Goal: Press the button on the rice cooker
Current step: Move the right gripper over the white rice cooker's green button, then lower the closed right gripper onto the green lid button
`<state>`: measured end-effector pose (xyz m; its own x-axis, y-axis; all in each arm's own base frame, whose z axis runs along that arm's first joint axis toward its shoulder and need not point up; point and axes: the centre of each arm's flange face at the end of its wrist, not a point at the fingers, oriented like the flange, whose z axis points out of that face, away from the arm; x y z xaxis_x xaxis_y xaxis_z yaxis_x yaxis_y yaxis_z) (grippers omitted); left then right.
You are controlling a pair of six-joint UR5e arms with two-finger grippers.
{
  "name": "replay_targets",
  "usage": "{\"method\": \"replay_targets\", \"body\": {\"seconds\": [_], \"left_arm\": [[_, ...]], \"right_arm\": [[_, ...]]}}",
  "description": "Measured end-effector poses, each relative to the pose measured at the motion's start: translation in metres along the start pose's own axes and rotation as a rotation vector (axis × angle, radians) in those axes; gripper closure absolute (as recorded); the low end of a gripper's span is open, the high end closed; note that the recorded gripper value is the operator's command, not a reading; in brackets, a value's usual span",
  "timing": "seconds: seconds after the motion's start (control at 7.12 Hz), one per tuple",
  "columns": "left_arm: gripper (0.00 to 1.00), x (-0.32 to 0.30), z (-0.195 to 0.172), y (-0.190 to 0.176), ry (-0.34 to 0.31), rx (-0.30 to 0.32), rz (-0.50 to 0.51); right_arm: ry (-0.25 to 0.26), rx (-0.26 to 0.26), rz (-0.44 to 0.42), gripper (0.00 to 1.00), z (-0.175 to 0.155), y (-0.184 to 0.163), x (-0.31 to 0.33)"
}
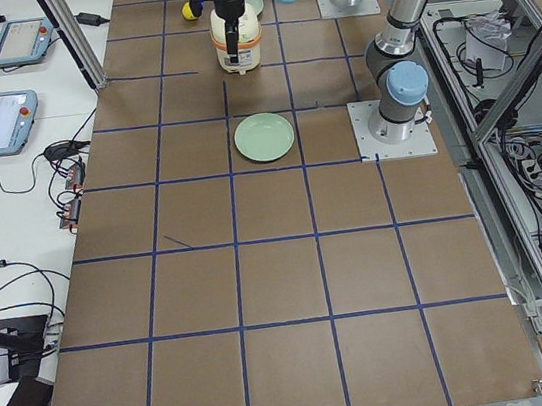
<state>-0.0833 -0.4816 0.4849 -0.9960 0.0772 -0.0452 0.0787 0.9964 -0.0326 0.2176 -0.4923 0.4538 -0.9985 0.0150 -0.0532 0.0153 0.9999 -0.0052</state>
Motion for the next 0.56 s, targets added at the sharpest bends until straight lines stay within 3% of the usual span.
{"method": "replay_targets", "body": {"seconds": [0.28,0.56], "left_arm": [[0.00,0.000,0.000,0.000,0.000,0.000,0.000],[0.00,0.000,0.000,0.000,0.000,0.000,0.000]], "right_arm": [[0.000,0.017,-0.023,0.95,0.010,-0.007,-0.010],[0.016,-0.001,-0.046,0.95,0.033,-0.013,-0.024]]}}
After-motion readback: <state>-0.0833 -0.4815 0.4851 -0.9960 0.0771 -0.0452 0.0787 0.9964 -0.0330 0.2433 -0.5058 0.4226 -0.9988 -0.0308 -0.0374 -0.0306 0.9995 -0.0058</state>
